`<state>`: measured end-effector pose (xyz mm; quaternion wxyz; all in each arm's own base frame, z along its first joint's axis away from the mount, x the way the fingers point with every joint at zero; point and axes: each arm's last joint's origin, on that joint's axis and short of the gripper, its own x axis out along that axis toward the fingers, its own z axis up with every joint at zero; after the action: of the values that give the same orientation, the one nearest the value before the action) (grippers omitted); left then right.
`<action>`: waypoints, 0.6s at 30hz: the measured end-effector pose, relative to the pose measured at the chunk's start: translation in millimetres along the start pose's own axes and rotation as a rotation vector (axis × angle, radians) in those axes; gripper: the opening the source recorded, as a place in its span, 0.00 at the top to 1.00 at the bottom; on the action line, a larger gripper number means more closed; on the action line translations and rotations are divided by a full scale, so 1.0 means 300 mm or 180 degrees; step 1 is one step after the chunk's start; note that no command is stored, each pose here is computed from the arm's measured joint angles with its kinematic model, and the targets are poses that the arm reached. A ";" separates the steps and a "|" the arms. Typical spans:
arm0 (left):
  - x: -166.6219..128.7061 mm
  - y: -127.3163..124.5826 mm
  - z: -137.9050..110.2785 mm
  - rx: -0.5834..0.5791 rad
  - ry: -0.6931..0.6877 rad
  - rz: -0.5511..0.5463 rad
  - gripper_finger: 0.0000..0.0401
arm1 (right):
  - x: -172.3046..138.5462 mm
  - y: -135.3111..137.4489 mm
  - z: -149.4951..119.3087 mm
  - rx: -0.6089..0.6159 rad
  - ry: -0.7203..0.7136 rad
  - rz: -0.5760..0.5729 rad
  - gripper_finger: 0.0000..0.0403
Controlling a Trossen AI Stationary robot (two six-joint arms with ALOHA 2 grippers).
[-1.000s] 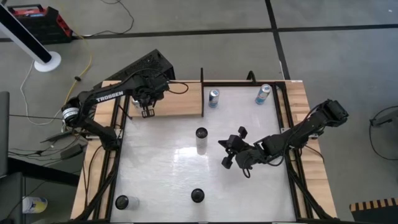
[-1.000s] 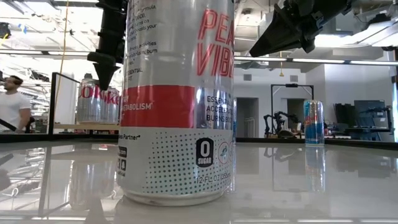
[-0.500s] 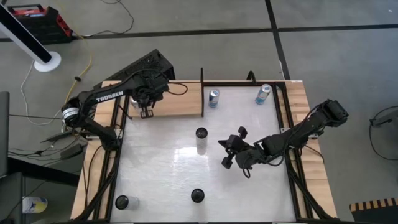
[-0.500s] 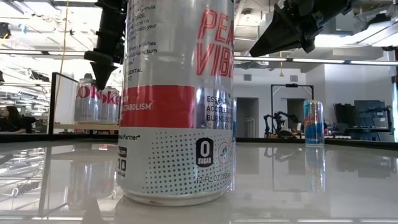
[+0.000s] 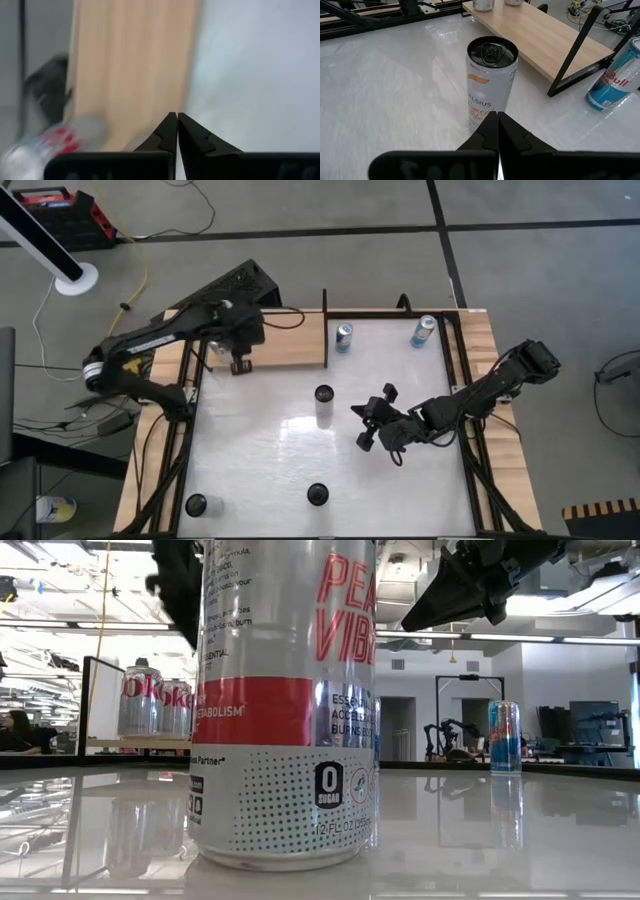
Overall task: Place canned beverage on shelf
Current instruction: Put the red and silver soda can aligned with the other red and silver soda can on the shelf, then put the top left blue soda can on the shelf
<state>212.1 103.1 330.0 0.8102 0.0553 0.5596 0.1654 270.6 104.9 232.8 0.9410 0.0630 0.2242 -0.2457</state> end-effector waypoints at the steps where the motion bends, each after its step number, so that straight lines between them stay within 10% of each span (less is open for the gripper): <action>1: -0.022 -0.016 0.001 -0.0015 -0.0206 -0.0121 1.00 | 0.000 0.000 0.000 -0.0002 0.0000 0.0000 0.95; 8: -0.119 -0.165 -0.053 0.0126 -0.1341 -0.0670 1.00 | 0.000 0.003 0.005 0.0025 -0.0035 0.0024 0.95; 18: -0.005 -0.368 -0.159 0.0537 -0.2733 -0.1264 1.00 | 0.000 0.009 0.014 0.0099 -0.0104 0.0068 0.95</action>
<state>190.1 -5.7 283.5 0.9767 0.0762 0.1856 -0.0763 273.5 106.2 236.6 0.9460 0.0759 0.2042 -0.2401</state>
